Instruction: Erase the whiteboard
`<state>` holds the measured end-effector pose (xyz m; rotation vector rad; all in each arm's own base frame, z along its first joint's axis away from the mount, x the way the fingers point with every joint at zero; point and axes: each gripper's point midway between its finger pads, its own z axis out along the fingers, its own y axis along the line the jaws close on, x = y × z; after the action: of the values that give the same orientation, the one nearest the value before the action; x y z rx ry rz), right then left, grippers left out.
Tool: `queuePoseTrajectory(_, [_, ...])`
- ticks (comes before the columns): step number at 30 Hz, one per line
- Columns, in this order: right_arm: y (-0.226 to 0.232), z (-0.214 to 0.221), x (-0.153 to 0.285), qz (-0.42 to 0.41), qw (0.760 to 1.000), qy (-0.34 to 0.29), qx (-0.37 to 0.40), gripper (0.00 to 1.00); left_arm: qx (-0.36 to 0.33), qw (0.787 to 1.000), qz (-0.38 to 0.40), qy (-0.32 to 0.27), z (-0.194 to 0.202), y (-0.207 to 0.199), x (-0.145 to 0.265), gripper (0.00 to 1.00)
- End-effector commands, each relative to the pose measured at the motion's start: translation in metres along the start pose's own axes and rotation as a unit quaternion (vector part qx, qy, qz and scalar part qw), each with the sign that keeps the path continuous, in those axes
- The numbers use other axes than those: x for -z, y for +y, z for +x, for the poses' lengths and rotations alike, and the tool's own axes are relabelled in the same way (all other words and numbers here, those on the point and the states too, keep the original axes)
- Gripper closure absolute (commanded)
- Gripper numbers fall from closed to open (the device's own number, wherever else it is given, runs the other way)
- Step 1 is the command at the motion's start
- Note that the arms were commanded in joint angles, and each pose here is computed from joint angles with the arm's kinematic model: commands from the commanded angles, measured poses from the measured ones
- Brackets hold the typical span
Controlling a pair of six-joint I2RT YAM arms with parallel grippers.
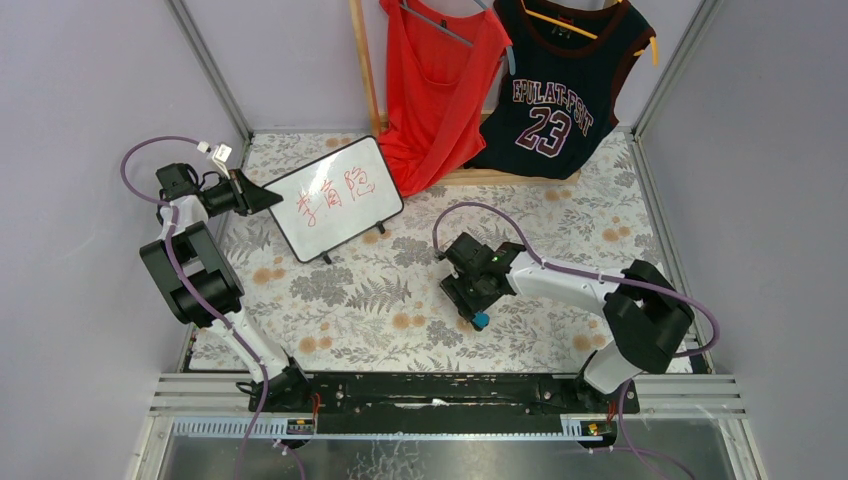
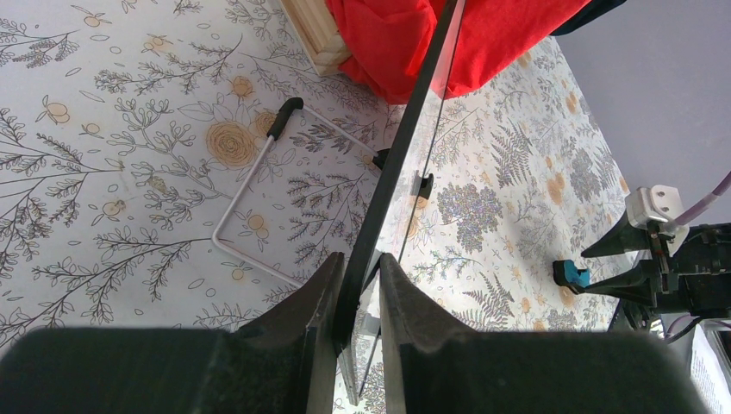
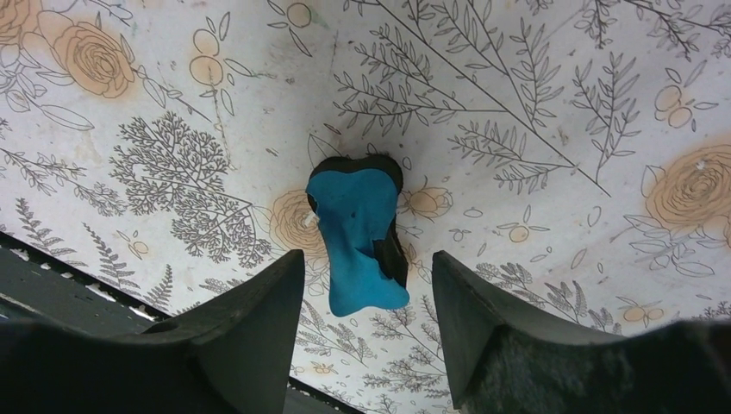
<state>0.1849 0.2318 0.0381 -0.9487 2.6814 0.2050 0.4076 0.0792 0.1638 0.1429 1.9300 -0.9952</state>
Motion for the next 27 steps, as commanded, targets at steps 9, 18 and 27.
queuePoseTrajectory(9, [0.011, -0.005, -0.007, -0.026, 1.0, -0.002, 0.011, 0.42, 0.004, 1.0, -0.026, 0.017, 0.012, 0.008, 0.001, 1.0])
queuePoseTrajectory(18, [0.014, 0.001, -0.013, -0.035, 0.999, 0.01, 0.01, 0.51, 0.003, 1.0, -0.026, 0.015, 0.01, 0.008, 0.001, 1.0])
queuePoseTrajectory(27, [0.013, 0.008, -0.017, -0.034, 0.999, 0.017, 0.009, 0.52, 0.005, 1.0, -0.025, 0.016, 0.012, 0.008, 0.0, 1.0])
